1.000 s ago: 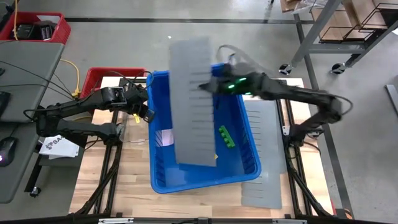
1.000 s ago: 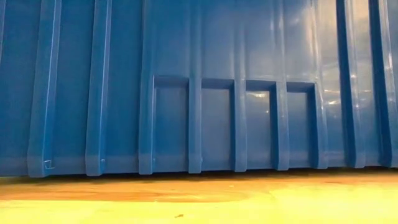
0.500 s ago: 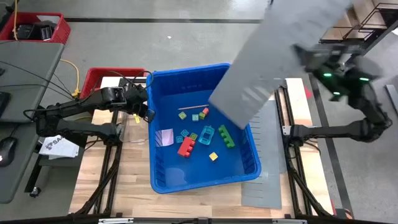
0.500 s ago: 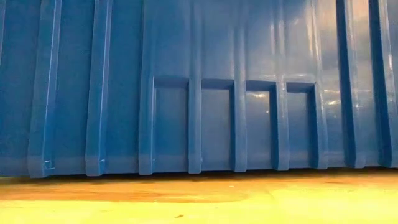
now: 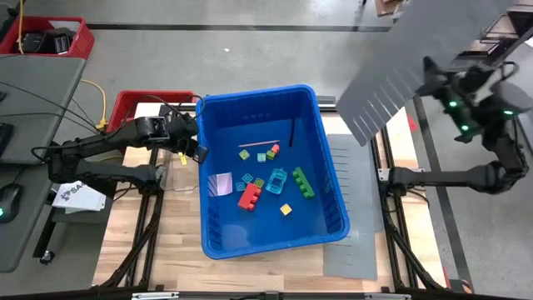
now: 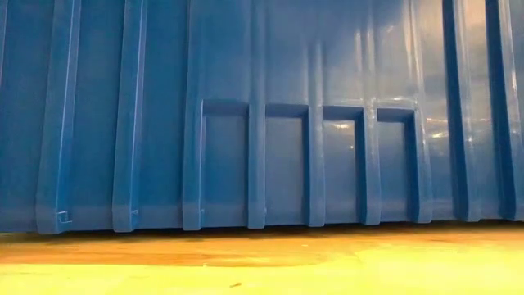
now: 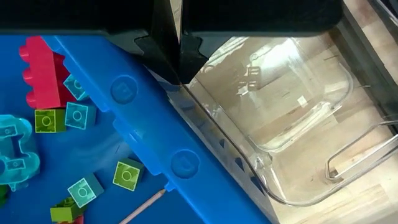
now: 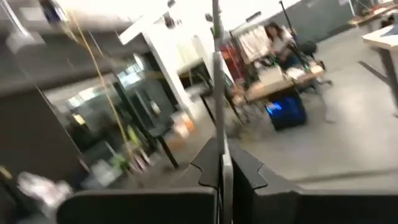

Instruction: Sort blocks

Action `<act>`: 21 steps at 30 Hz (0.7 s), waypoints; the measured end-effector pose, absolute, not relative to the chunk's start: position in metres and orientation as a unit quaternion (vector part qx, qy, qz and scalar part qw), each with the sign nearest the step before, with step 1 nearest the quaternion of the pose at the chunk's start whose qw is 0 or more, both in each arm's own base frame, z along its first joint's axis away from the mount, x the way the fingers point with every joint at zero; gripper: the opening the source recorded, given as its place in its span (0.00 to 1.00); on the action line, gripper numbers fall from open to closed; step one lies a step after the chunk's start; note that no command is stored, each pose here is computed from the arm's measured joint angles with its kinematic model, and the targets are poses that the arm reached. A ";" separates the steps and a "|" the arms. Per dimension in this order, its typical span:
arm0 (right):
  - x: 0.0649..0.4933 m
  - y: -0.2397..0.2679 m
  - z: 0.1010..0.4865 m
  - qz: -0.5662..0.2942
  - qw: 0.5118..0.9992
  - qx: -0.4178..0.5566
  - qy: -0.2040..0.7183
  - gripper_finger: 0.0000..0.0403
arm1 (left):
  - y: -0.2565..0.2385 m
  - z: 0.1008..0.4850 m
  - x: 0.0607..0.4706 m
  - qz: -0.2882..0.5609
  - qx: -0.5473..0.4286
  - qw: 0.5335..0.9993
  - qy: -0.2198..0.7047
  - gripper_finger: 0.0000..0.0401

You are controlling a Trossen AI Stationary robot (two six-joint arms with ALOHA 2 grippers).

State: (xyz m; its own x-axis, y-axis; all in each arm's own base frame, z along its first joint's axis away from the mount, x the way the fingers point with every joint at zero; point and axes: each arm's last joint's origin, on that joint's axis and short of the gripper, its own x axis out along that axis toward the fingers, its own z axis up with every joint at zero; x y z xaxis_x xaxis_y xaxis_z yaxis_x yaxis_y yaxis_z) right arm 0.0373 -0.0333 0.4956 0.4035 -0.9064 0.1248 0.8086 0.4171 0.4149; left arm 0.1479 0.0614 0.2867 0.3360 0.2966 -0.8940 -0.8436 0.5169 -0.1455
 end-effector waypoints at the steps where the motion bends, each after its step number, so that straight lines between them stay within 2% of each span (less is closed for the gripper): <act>1: 0.042 -0.035 0.492 -0.523 0.827 0.145 -0.148 0.00 | 0.061 0.287 0.148 0.376 -0.316 0.754 0.435 0.00; 4: 0.051 -0.037 0.478 -0.526 0.829 0.167 -0.096 0.00 | 0.061 0.287 0.148 0.374 -0.317 0.755 0.436 0.00; 9: 0.053 -0.033 0.458 -0.466 0.828 0.312 -0.010 0.00 | 0.061 0.287 0.148 0.373 -0.318 0.755 0.436 0.00; 12: 0.051 -0.028 0.446 -0.449 0.804 0.376 0.097 0.00 | 0.061 0.287 0.148 0.372 -0.318 0.755 0.437 0.00; 16: 0.056 -0.025 0.428 -0.450 0.748 0.422 0.246 0.00 | 0.061 0.287 0.148 0.369 -0.311 0.758 0.440 0.00; 21: 0.074 -0.022 0.425 -0.366 0.731 0.494 0.295 0.00 | 0.061 0.287 0.148 0.366 -0.307 0.759 0.442 0.00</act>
